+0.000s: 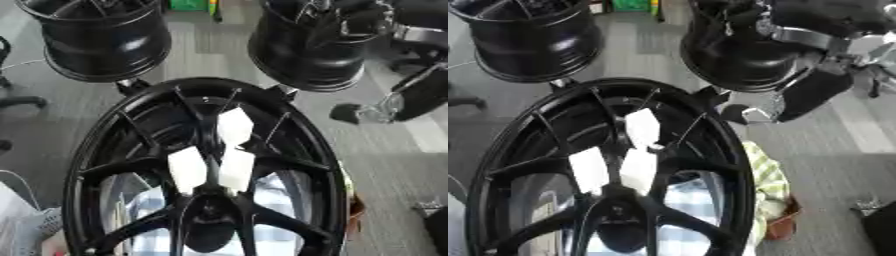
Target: Pull the pin out of the wheel hub.
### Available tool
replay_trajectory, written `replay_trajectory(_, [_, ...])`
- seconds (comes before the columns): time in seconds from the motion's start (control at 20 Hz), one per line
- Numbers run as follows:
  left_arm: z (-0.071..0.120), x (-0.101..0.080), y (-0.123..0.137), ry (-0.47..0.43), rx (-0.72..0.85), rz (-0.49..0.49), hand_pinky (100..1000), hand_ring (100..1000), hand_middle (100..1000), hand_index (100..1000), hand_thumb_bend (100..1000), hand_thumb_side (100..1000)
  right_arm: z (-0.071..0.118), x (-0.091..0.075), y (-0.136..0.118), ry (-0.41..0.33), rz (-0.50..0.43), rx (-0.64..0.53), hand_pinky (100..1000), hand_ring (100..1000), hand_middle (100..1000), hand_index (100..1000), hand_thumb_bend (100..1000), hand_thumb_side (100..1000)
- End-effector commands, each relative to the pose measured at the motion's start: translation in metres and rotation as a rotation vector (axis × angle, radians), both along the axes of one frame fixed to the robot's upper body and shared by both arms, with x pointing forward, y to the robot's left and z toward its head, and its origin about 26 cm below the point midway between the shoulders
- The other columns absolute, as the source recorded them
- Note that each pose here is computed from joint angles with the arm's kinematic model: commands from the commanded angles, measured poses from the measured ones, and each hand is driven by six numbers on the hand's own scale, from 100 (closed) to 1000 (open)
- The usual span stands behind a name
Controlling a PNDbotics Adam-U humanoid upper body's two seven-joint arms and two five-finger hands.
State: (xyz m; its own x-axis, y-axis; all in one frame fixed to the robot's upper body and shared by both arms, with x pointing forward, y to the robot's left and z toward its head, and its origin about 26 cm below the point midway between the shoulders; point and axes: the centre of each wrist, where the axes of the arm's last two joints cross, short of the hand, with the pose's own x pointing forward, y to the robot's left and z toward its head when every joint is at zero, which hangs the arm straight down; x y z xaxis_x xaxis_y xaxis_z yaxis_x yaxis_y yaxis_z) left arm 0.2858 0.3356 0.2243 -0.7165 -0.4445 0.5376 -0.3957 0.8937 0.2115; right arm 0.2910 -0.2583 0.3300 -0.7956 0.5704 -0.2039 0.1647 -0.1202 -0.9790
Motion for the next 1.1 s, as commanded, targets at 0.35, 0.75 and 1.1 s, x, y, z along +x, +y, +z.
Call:
replay_trajectory(0.35, [0.006,-0.004,0.003,-0.007,0.033,0.009,769,870,733,882,312,728,0.003,0.014,0.044,0.088,0.027,-0.058,854,831,786,847,449,428])
replay_trajectory(0.75, [0.003,-0.005,0.003,0.005,0.027,0.007,768,871,733,882,308,732,0.011,0.036,0.072,0.180,0.016,-0.095,852,826,782,842,427,391])
replay_trajectory(1.1, [0.003,-0.004,0.002,0.007,0.022,0.003,768,872,734,882,306,733,0.019,0.056,0.082,0.251,0.005,-0.137,857,829,779,840,454,323])
